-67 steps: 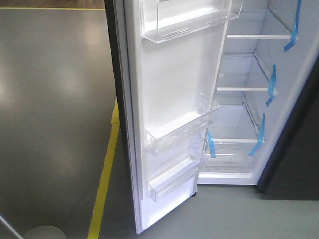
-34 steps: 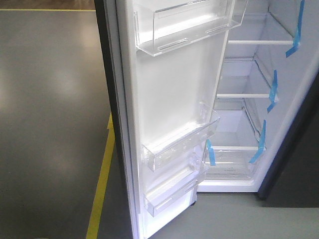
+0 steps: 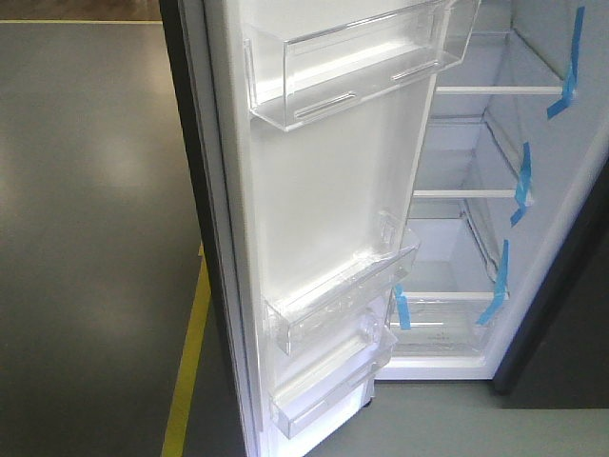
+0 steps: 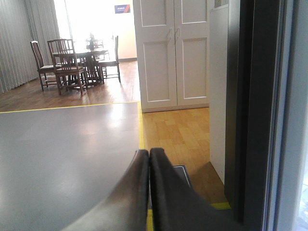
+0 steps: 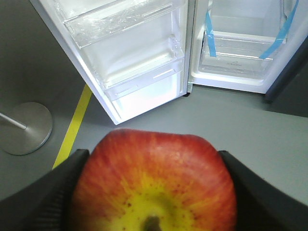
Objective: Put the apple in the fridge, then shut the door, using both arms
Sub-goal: 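Approach the open fridge door bins, keeping the apple held, then raise the right gripper with the apple above the upper door bin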
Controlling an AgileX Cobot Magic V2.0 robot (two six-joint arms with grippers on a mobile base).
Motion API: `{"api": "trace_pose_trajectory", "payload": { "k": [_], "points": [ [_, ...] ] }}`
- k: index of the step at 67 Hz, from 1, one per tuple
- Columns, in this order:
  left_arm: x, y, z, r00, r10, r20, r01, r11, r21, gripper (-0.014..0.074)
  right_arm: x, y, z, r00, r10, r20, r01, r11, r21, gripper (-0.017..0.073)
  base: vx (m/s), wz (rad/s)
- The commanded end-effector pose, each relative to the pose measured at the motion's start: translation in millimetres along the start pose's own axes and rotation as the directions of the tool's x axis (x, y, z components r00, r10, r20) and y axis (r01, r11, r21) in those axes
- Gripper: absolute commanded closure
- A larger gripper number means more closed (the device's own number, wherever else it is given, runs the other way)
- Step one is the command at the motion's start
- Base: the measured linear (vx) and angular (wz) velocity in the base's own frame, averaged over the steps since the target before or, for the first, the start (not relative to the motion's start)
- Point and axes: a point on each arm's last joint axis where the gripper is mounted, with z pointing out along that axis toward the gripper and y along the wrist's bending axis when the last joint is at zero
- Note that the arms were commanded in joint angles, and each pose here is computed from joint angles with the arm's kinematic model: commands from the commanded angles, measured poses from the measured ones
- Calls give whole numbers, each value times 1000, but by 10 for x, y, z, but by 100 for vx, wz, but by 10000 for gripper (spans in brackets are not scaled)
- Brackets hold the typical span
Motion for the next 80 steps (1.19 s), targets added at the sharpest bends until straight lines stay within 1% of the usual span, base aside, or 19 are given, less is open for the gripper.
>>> {"api": "trace_pose_trajectory", "payload": {
  "k": [1, 80],
  "points": [
    [-132, -11, -22, 995, 0, 101, -1, 1000, 15, 600, -106, 7, -43, 997, 0, 76, 0, 1000, 1, 447, 7, -1],
    [-132, -11, -22, 995, 0, 101, -1, 1000, 15, 600, -106, 7, -43, 997, 0, 76, 0, 1000, 1, 447, 6, -2]
  ]
}}
